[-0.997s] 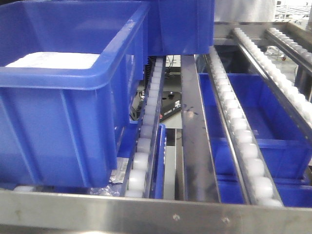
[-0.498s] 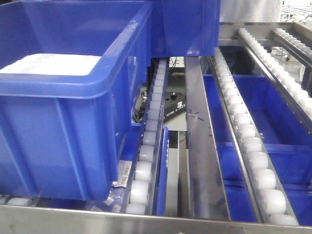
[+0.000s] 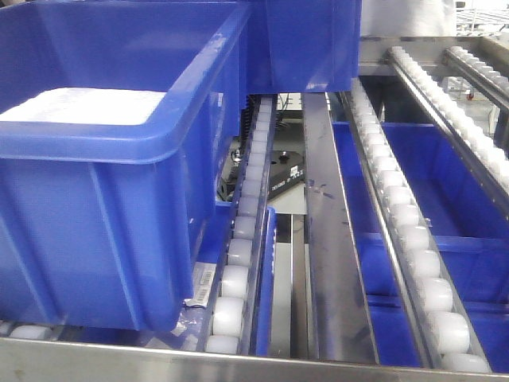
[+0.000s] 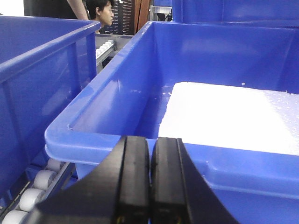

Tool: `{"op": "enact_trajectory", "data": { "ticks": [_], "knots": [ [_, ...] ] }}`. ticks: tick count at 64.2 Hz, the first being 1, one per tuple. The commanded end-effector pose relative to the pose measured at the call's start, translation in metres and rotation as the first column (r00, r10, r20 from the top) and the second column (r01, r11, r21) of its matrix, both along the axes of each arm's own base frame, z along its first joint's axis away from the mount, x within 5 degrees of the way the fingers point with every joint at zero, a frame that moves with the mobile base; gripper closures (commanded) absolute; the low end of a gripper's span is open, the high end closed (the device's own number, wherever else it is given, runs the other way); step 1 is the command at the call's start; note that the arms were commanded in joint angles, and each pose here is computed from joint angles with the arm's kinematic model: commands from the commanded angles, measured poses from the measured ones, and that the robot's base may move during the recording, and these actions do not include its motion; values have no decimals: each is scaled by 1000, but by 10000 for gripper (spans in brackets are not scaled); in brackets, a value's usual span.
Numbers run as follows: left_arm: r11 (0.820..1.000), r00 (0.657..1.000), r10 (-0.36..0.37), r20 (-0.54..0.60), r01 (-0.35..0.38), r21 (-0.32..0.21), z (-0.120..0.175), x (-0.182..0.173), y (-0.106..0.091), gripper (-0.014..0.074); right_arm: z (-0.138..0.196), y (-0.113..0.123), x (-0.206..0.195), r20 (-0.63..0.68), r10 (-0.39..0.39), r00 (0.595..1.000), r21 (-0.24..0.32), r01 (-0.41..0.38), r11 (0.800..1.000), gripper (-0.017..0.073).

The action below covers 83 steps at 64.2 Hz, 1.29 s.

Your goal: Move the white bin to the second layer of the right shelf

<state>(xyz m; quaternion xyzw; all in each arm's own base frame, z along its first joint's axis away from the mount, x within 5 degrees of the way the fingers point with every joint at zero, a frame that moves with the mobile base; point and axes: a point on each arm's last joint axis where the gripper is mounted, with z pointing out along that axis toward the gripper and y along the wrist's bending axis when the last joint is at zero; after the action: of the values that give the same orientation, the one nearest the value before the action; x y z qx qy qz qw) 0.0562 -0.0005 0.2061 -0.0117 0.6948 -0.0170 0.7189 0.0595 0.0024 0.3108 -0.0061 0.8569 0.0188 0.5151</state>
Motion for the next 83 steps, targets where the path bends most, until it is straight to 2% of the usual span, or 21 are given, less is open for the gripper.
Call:
{"op": "enact_trajectory", "data": {
  "ticks": [1, 17, 26, 40, 49, 55, 61, 74, 83],
  "knots": [
    [1000, 997, 7, 72, -6, -11, -1, -1, 1, 509, 9, 0, 11, 100, -25, 995, 34, 21, 999, 511],
    [1000, 997, 7, 72, -6, -11, -1, -1, 1, 509, -12, 2, 53, -64, -87, 994, 152, 96, 984, 510],
    [1000, 997, 7, 72, -6, -11, -1, -1, 1, 509, -27, 4, 83, -157, -106, 982, 171, 133, 976, 503],
    [1000, 997, 7, 72, -6, -11, -1, -1, 1, 509, -46, 5, 117, -199, -106, 974, 160, 139, 977, 503],
    [1000, 997, 7, 72, -6, -11, -1, -1, 1, 509, -52, 4, 127, -198, -99, 975, 111, 122, 986, 503],
    [1000, 997, 7, 72, -6, -11, -1, -1, 1, 509, -52, 4, 129, -184, -95, 978, 98, 114, 989, 503],
    [1000, 997, 7, 72, -6, -11, -1, -1, 1, 509, -51, 3, 130, -167, -95, 981, 95, 112, 989, 503],
    [1000, 997, 7, 72, -6, -11, -1, -1, 1, 509, -50, -9, 132, -154, -156, 976, 97, 173, 980, 503],
    [1000, 997, 7, 72, -6, -11, -1, -1, 1, 509, -50, -8, 132, -154, -159, 975, 111, 177, 978, 503]
  ]
}}
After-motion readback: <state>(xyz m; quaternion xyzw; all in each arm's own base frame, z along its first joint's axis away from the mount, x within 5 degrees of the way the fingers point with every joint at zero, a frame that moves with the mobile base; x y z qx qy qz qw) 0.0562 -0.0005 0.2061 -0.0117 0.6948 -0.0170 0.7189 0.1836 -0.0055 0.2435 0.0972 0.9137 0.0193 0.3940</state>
